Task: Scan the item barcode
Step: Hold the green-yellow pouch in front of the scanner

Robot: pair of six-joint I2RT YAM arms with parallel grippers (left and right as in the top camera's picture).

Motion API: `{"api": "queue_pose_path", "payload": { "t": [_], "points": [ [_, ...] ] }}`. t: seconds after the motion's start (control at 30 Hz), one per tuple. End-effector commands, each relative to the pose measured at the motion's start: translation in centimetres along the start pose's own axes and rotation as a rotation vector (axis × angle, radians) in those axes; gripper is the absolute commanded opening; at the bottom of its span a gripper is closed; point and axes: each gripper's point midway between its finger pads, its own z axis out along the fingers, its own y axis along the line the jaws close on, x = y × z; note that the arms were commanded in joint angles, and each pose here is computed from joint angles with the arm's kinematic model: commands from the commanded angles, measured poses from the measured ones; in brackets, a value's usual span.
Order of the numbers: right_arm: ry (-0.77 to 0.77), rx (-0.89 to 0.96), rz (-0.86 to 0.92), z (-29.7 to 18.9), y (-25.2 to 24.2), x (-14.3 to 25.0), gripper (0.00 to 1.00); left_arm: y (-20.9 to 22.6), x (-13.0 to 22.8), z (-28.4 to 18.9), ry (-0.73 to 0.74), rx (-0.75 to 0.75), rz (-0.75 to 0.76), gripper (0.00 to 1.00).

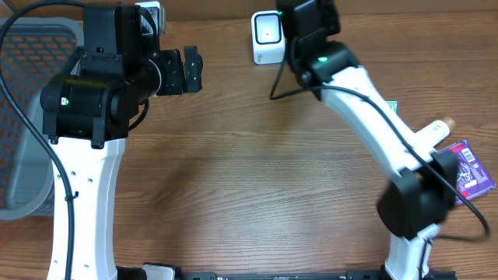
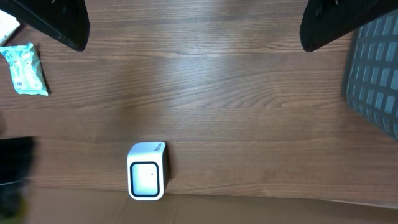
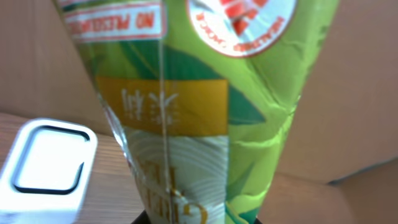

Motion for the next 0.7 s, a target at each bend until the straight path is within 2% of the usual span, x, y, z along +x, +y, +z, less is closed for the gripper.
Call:
{"api": "queue_pose_path", "payload": {
  "t": [0.0, 0.2, 0.37, 0.67],
  "points": [
    [-0.008, 0.081, -0.207, 1.8, 1.2, 0.4, 0.04, 0.2, -0.1, 0.1, -0.002, -0.005, 0.005, 1.0],
    [-0.027, 0.09, -0.429, 5.3, 5.1, 2.5, 0.04, 0.2, -0.1, 0.1, -0.002, -0.005, 0.005, 1.0],
    [-0.039, 0.091, -0.446, 7.9, 8.4, 5.1, 0.04, 0.2, -0.1, 0.1, -0.002, -0.005, 0.005, 1.0],
    [-0.05, 0.066, -0.449, 9.7, 10.4, 7.1, 0.04, 0.2, -0.1, 0.1, -0.002, -0.005, 0.005, 1.0]
  ]
}}
